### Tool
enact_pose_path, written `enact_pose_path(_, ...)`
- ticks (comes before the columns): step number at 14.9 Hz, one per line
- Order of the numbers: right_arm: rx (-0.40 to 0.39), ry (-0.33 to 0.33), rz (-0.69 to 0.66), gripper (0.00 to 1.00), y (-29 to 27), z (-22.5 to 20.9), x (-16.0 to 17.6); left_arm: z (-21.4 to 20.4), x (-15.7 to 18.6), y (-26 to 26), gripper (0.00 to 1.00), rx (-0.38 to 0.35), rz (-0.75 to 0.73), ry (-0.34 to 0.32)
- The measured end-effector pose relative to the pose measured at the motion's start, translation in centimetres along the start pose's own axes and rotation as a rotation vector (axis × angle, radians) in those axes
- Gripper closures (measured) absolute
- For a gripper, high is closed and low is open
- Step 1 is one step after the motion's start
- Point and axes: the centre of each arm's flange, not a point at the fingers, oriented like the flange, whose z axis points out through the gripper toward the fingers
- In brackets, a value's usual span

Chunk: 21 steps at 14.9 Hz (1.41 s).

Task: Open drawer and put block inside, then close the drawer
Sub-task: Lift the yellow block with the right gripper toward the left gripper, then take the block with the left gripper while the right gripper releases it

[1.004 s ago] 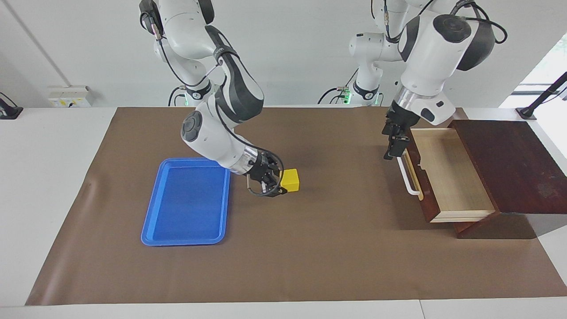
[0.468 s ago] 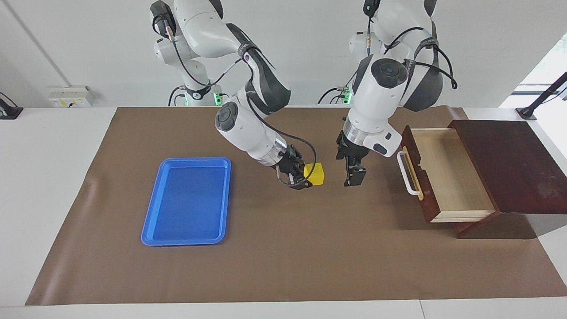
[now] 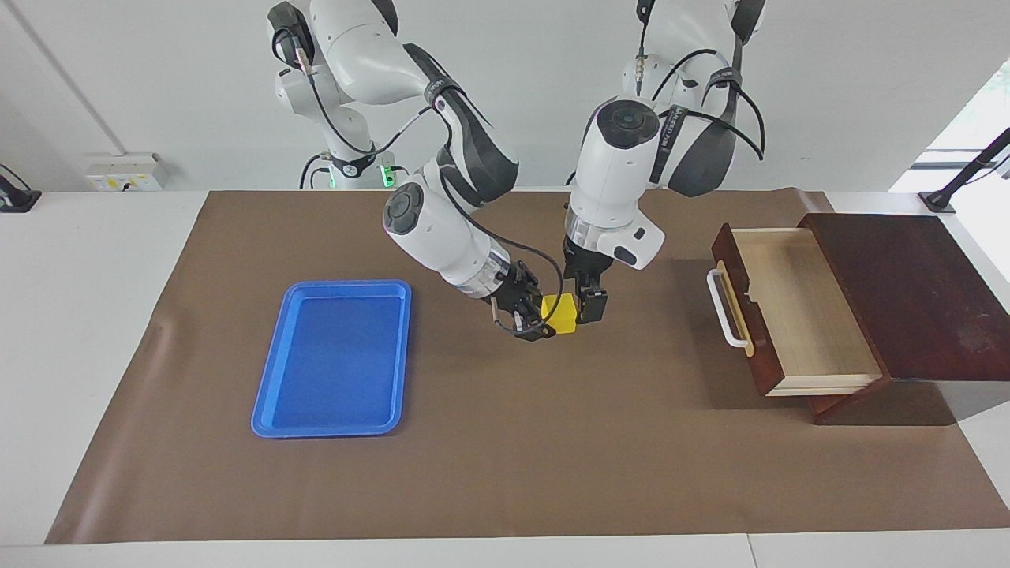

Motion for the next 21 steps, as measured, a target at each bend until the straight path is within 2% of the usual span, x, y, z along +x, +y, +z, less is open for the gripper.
enact_pose_path(4,0.004,0.0,0.0,0.45,-0.1,0.0,0.0,2.1,-0.5,-0.8,0.0,-0.008,0.018,0.03)
enact_pose_path(8,0.004,0.0,0.001,0.45,-0.1,0.1,0.1,1.8,-1.0,-0.7,0.0,-0.04,-0.02,0.012)
enact_pose_path(10,0.004,0.002,0.003,0.45,-0.1,0.2,0.2,1.8,-1.0,-0.6,0.16,-0.05,-0.031,0.007)
enact_pose_path(12,0.0,0.005,-0.005,0.45,0.1,0.5,0.2,1.7,-0.8,-0.3,0.43,-0.064,-0.028,0.009)
enact_pose_path(21,0.006,0.008,-0.011,0.45,0.2,0.8,0.0,1.9,-0.7,-0.3,0.44,-0.067,-0.025,0.019)
